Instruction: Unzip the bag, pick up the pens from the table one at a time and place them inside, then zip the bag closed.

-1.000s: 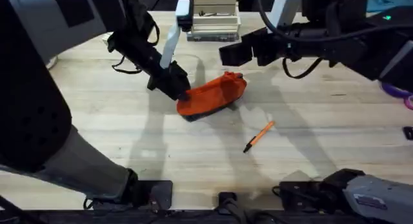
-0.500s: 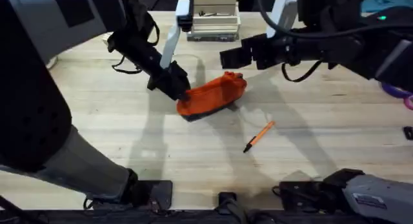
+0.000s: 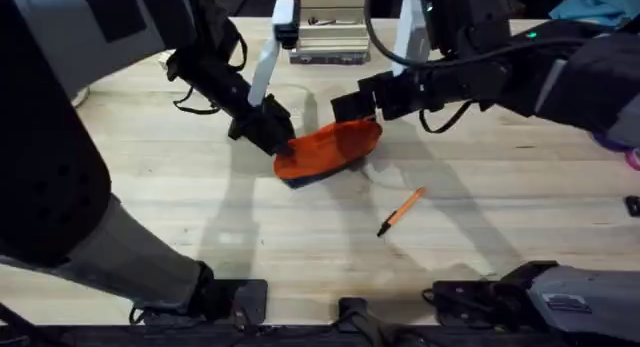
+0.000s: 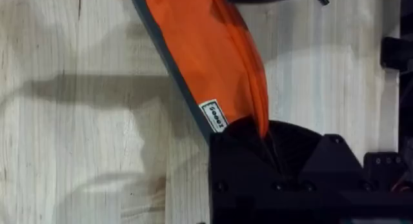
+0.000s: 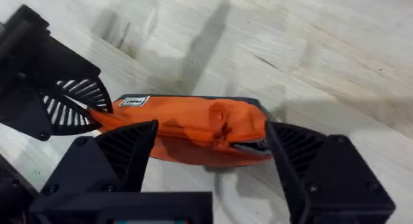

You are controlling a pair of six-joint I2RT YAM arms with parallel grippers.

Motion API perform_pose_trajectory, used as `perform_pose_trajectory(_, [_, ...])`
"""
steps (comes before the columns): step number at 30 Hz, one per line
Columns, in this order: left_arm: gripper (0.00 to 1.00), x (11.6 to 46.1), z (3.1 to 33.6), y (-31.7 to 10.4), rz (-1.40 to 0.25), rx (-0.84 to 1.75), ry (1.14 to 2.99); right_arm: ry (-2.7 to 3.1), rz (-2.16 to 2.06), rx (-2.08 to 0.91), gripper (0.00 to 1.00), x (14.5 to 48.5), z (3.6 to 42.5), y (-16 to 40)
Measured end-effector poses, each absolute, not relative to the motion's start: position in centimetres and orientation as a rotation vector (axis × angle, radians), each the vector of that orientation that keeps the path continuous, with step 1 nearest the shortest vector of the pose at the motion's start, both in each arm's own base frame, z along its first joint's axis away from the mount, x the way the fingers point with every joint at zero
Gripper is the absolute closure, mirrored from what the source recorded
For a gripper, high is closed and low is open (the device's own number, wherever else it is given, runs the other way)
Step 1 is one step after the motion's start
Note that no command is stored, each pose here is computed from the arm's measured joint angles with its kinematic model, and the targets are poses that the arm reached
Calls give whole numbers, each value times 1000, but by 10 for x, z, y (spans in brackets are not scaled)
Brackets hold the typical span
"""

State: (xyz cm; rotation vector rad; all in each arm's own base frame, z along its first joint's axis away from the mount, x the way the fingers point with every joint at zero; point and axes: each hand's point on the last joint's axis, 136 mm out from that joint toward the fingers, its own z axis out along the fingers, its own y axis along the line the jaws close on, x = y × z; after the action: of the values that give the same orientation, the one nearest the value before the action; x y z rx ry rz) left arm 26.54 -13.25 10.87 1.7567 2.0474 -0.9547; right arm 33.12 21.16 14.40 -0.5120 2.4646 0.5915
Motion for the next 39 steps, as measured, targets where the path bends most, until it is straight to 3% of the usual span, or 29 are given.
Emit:
perform_pose_trajectory(9, [958,265,109,-133,-955,1757,2048,2463,601,-535,7,331,139,221])
perform_pose_trajectory(14, [958,265,109,-133,-955,1757,2047,2453,603,-536,64,333,140,222])
perform_pose_trajectory(19, [958,265,109,-133,-955,1757,2047,2456,604,-532,202,333,139,222])
perform_pose_trajectory(25, [958,265,109,-133,-954,1757,2047,2488,602,-543,289,332,127,225])
perform_pose_trajectory(39, [958,265,108,-132,-950,1761,2052,2521,545,-529,785,333,117,219])
